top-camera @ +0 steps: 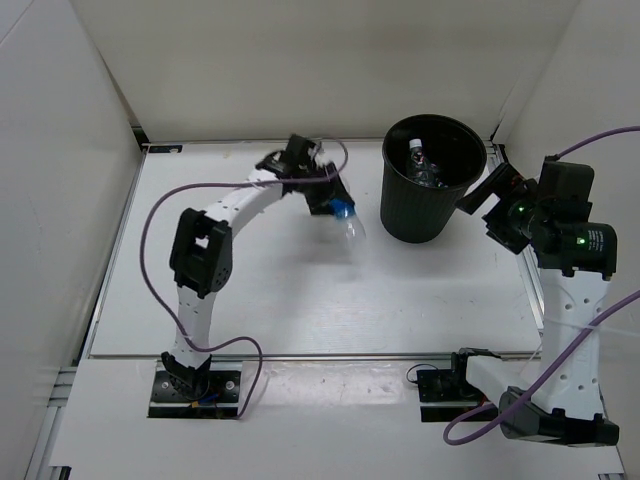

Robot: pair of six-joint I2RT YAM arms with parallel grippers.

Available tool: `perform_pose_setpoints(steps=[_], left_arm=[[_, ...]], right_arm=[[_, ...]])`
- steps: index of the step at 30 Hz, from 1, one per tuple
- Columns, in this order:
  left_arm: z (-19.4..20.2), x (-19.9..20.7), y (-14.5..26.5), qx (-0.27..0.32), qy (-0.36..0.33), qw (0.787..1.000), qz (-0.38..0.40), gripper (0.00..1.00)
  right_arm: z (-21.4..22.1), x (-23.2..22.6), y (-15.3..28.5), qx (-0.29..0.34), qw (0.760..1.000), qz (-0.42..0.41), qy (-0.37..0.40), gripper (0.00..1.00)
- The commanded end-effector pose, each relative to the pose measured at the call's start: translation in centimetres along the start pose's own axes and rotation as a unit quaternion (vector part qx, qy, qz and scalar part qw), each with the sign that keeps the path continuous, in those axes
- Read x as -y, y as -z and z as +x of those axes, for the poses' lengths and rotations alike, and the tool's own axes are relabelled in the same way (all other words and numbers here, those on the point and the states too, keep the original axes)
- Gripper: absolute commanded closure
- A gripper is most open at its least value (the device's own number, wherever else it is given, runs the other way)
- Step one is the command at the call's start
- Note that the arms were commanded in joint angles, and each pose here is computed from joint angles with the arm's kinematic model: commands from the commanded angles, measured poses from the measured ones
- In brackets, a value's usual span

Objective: Put the plastic bottles in the bin

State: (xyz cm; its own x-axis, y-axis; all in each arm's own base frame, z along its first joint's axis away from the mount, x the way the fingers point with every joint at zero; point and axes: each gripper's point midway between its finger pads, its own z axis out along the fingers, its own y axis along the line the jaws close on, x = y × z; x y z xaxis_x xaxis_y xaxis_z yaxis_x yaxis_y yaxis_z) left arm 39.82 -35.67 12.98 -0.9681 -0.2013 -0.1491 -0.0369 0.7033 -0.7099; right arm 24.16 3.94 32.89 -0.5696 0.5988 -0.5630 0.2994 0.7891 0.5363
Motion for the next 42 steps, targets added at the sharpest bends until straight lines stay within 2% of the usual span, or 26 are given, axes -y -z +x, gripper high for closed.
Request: perform_pose_setpoints(steps=[1,3,4,5,7,8,10,11,13,20,23,27,28,30,31,32,33,34,36,37,39,42], left_arm=[[-7.9,12.0,12.7,0.209,-0.109,0.969,0.074,0.38],[-10.6,14.7,15.7,0.277,-0.161,0.944,0.076,0.36],[-12.0,18.4,19.4,0.342,-0.185,0.916,0.096,0.35],[-13.4,18.8,18.8,0.357,-0.197,0.908,0.096,0.32],[-14.1,22.4,19.9,0.398,-0.220,0.880,0.135,0.27],[-15.1,22.7,20.1,0.422,-0.211,0.871,0.138,0.24],[-14.2,24.2,18.4,0.424,-0.209,0.867,0.158,0.21],[-14.0,25.1,18.9,0.439,-0.211,0.858,0.163,0.21],[-12.4,25.8,15.1,0.418,-0.228,0.865,0.160,0.18],[-7.4,28.4,9.2,0.402,-0.290,0.855,0.153,0.11],[-7.1,27.6,8.7,0.401,-0.305,0.854,0.132,0.03],[-8.1,27.4,13.0,0.449,-0.307,0.834,0.095,0.00],[-8.0,28.1,16.0,0.469,-0.318,0.819,0.092,0.00],[-8.5,26.9,18.5,0.497,-0.316,0.806,0.052,0.00],[-8.2,27.1,22.3,0.519,-0.313,0.794,0.046,0.00],[-8.5,26.4,24.1,0.531,-0.312,0.787,0.027,0.00],[-8.4,25.0,24.7,0.531,-0.309,0.789,-0.001,0.00],[-8.1,24.8,28.5,0.551,-0.300,0.779,-0.002,0.00],[-7.3,23.7,31.1,0.562,-0.299,0.771,-0.020,0.00],[-6.7,21.8,32.9,0.566,-0.294,0.769,-0.041,0.00],[-5.8,19.5,34.0,0.562,-0.292,0.771,-0.072,0.00],[-3.3,12.6,33.8,0.529,-0.273,0.790,-0.148,0.00]], right_arm=[[0.1,0.7,0.5,0.011,1.000,0.012,-0.005,0.00],[0.3,1.0,0.5,0.013,1.000,0.017,-0.005,0.00],[0.6,1.2,0.2,0.007,1.000,0.021,-0.012,0.00],[0.8,1.5,0.0,0.003,1.000,0.024,-0.013,0.00],[0.8,1.4,0.0,0.003,1.000,0.024,-0.018,0.00],[0.8,1.4,-0.4,-0.001,0.999,0.027,-0.023,0.00],[0.1,1.1,0.2,0.013,0.999,0.023,-0.021,0.00],[-0.1,0.9,0.2,0.014,0.999,0.023,-0.021,0.00],[-0.6,0.8,0.6,0.025,0.999,0.022,-0.015,0.00],[-0.4,0.9,0.4,0.021,0.999,0.025,-0.015,0.00],[-0.4,0.9,0.4,0.021,0.999,0.025,-0.015,0.00],[-0.2,1.0,0.2,0.015,0.999,0.024,-0.016,0.00],[-0.1,0.8,0.2,0.012,1.000,0.020,-0.016,0.00],[-0.1,0.8,0.2,0.012,1.000,0.020,-0.016,0.00],[0.0,0.7,0.2,0.009,1.000,0.016,-0.016,0.00],[-0.2,0.6,-0.1,0.010,1.000,0.015,-0.016,0.00],[-0.1,0.5,-0.1,0.007,1.000,0.011,-0.012,0.00],[-0.3,0.3,0.1,0.010,1.000,0.008,-0.011,0.00],[-0.6,-0.2,0.1,0.011,1.000,-0.001,-0.004,0.00],[-0.4,-0.4,0.2,0.006,1.000,-0.008,-0.004,0.00],[-0.8,-0.8,0.1,0.009,1.000,-0.016,0.007,0.00],[-1.2,-1.1,0.2,0.013,1.000,-0.019,0.008,0.00]])
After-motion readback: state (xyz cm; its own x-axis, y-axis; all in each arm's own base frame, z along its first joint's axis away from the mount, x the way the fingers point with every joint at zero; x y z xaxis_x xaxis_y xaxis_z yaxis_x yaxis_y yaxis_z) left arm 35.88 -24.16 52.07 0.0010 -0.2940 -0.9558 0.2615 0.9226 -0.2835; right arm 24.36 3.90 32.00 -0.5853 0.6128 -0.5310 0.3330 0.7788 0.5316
